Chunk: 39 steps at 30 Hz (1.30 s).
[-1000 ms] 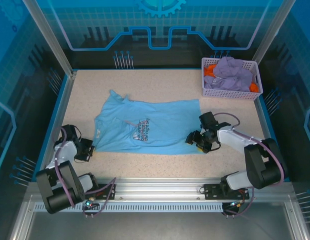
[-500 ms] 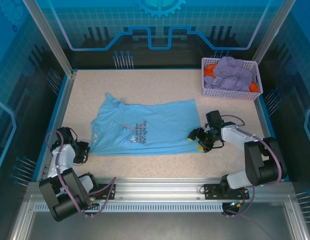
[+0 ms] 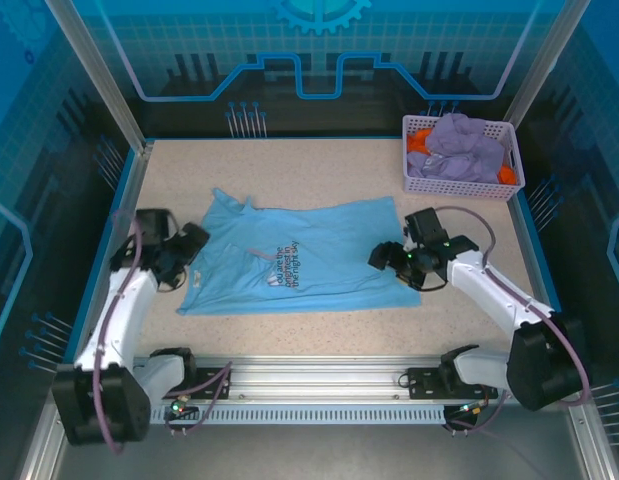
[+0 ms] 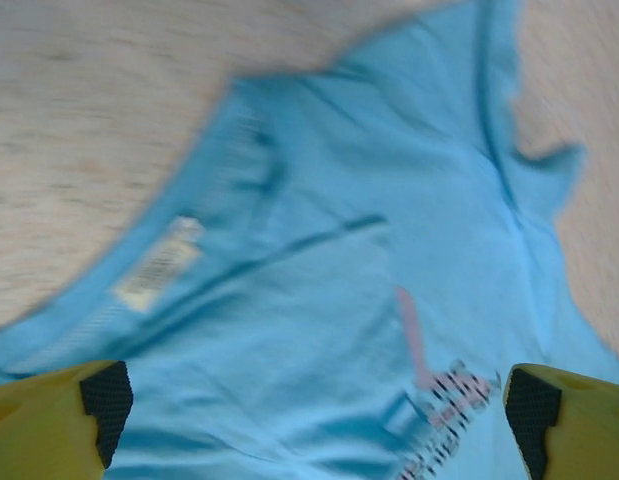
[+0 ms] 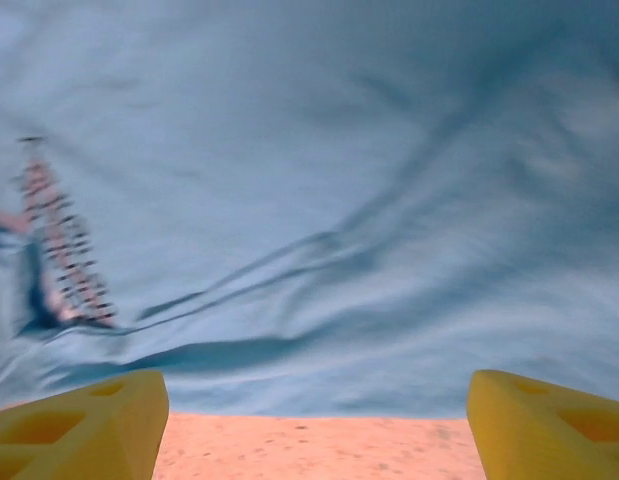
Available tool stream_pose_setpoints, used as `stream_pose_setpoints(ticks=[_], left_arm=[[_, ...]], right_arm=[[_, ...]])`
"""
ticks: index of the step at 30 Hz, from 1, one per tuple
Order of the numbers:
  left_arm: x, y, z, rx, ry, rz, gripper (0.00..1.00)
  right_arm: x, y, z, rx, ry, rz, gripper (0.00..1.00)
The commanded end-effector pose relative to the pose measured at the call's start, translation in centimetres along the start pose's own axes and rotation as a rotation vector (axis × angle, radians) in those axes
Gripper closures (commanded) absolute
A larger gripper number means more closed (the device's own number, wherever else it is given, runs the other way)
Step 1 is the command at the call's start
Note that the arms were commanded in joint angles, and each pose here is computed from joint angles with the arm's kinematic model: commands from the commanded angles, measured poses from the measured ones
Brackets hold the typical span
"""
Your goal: Fold and stack the t-shirts
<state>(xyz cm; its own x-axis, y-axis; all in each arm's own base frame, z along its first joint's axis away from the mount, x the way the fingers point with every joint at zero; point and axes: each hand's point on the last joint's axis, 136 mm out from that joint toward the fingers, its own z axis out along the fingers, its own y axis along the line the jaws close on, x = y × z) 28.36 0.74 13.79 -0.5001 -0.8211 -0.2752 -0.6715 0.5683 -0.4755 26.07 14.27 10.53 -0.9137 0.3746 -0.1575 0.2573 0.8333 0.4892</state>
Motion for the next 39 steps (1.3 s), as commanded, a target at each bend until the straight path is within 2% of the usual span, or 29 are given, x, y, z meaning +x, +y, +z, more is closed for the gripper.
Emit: stream_pose_setpoints(ticks=[1,4,6,10,13,15,23,27,32,36,39], left_arm=[[0.4,-4.4,1.3,-0.011,0.036,0.171,0.02],[-0.1,-8.0,3.2,-0.022,0.05,0.246,0.01],[-1.1,-9.5,5.0,-0.029,0.061,0.216,0.01],[-2.9,-10.8,10.1,0.0,0.162,-0.002,0.05],[-5.7,-10.0,13.2,-0.005,0.156,-0.161,0.08],[-7.6,-9.7,14.7,-0.029,0.164,-0.209,0.1],[-11.8,-10.5,18.6,-0.119,0.164,-0.141,0.17],[-11.6,-11.1,20.6,-0.133,0.218,-0.121,0.25],[-12.0,-10.6,21.1,-0.174,0.188,-0.085,0.3],[-11.9,-10.2,21.4,-0.195,0.185,-0.069,0.3],[-11.8,-10.2,21.7,-0.2,0.186,-0.063,0.38]], right_arm=[[-0.8,3.5,-0.1,-0.029,0.007,-0.129,0.22],[-2.8,5.2,0.7,-0.015,-0.006,-0.168,0.25],[-4.9,5.6,1.3,0.021,-0.027,-0.172,0.28],[-9.4,6.3,2.7,0.071,-0.077,-0.165,0.31],[-12.2,6.7,3.8,0.08,-0.094,-0.144,0.32],[-13.7,6.8,4.3,0.086,-0.104,-0.128,0.32],[-18.2,6.6,5.6,0.087,-0.141,-0.08,0.32],[-19.1,6.9,6.4,0.081,-0.15,-0.079,0.33],[-20.5,5.2,6.5,0.148,-0.165,-0.067,0.33],[-21.1,4.1,6.7,0.134,-0.171,-0.029,0.32],[-21.0,4.1,7.0,0.127,-0.169,-0.033,0.32]])
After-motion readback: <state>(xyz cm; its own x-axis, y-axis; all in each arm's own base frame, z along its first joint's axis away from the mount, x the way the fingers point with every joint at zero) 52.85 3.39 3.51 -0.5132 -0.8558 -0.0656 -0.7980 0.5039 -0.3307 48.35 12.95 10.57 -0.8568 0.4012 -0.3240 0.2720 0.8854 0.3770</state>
